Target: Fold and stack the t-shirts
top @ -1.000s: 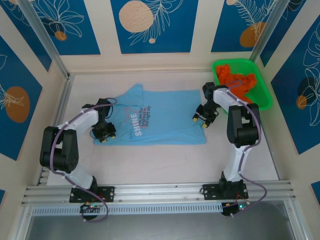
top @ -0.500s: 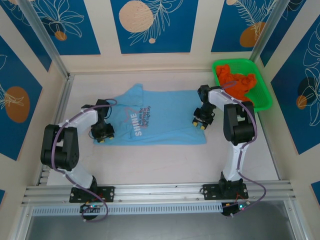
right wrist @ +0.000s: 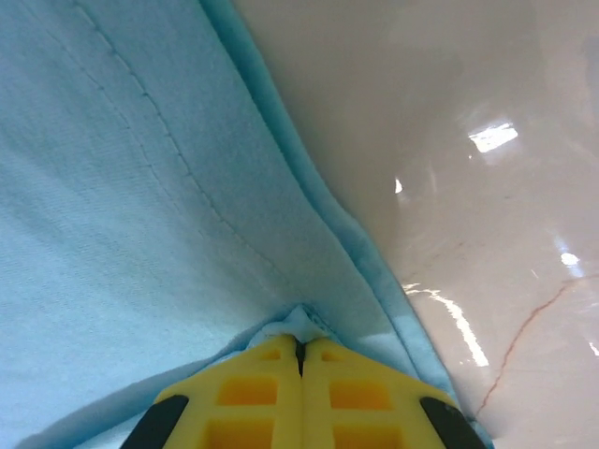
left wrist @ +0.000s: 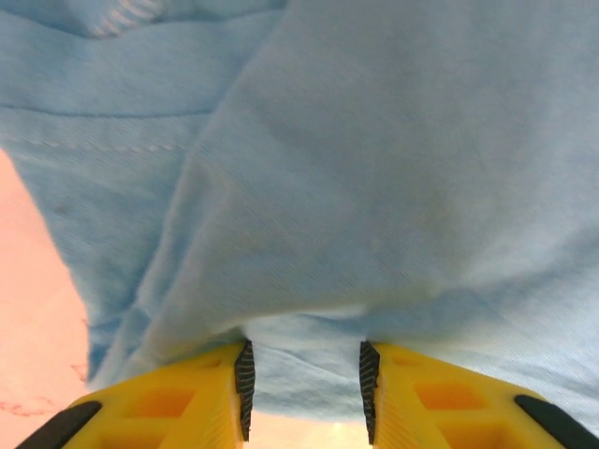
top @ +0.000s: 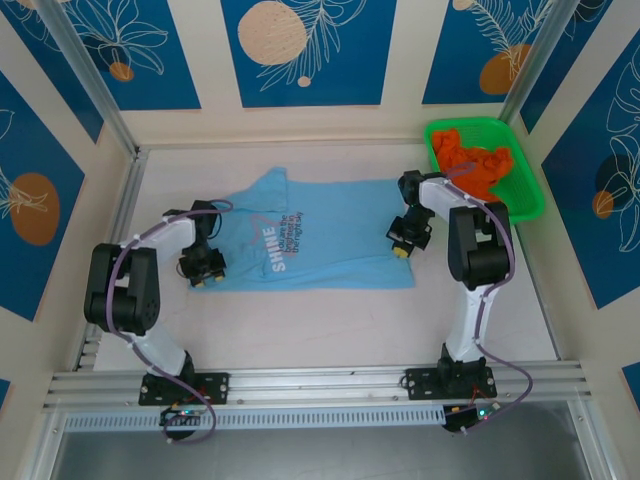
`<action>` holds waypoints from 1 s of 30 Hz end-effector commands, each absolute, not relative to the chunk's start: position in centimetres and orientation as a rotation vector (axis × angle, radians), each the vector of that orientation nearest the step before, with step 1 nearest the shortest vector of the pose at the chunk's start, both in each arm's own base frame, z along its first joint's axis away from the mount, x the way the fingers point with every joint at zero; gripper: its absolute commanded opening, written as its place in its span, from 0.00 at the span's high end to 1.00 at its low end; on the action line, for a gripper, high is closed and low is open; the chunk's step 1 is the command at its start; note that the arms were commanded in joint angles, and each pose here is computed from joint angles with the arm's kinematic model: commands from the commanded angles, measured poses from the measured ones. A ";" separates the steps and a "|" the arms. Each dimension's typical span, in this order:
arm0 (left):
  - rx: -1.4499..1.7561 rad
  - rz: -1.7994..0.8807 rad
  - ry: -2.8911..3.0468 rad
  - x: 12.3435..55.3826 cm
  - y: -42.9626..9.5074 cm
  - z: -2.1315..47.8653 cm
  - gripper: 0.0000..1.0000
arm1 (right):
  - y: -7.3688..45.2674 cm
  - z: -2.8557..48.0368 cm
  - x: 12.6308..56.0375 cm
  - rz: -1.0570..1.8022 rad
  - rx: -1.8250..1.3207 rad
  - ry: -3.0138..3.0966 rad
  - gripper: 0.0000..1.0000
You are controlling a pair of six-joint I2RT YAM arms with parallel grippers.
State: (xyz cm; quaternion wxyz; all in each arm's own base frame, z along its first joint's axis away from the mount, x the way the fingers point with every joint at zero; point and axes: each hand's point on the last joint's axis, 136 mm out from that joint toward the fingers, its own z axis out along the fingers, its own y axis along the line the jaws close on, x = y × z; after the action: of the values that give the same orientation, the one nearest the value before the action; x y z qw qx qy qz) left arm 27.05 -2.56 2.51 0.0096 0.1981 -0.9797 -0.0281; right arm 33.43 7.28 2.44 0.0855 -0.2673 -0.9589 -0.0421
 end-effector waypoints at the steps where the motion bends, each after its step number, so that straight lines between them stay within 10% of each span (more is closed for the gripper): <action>1: 0.649 -0.168 -3.010 26.1 -1.4 1.9 0.64 | 5.7 4.1 32.3 -0.083 -0.827 -2.870 1.00; 12: 0.660 -0.177 -2.981 25.8 -1.2 1.0 0.62 | 4.8 4.4 31.5 -0.156 -0.899 -2.844 0.66; 30: 0.654 -0.103 -3.019 27.0 -1.9 2.0 0.58 | 6.9 3.9 34.3 -0.229 -0.838 -2.862 0.54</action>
State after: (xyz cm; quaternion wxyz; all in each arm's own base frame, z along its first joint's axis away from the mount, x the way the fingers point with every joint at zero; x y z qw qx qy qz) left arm 26.84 -2.04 1.85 0.0207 0.2028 -0.9782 -0.0396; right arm 34.19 6.06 4.27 0.0597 -0.2855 -0.9538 -0.0717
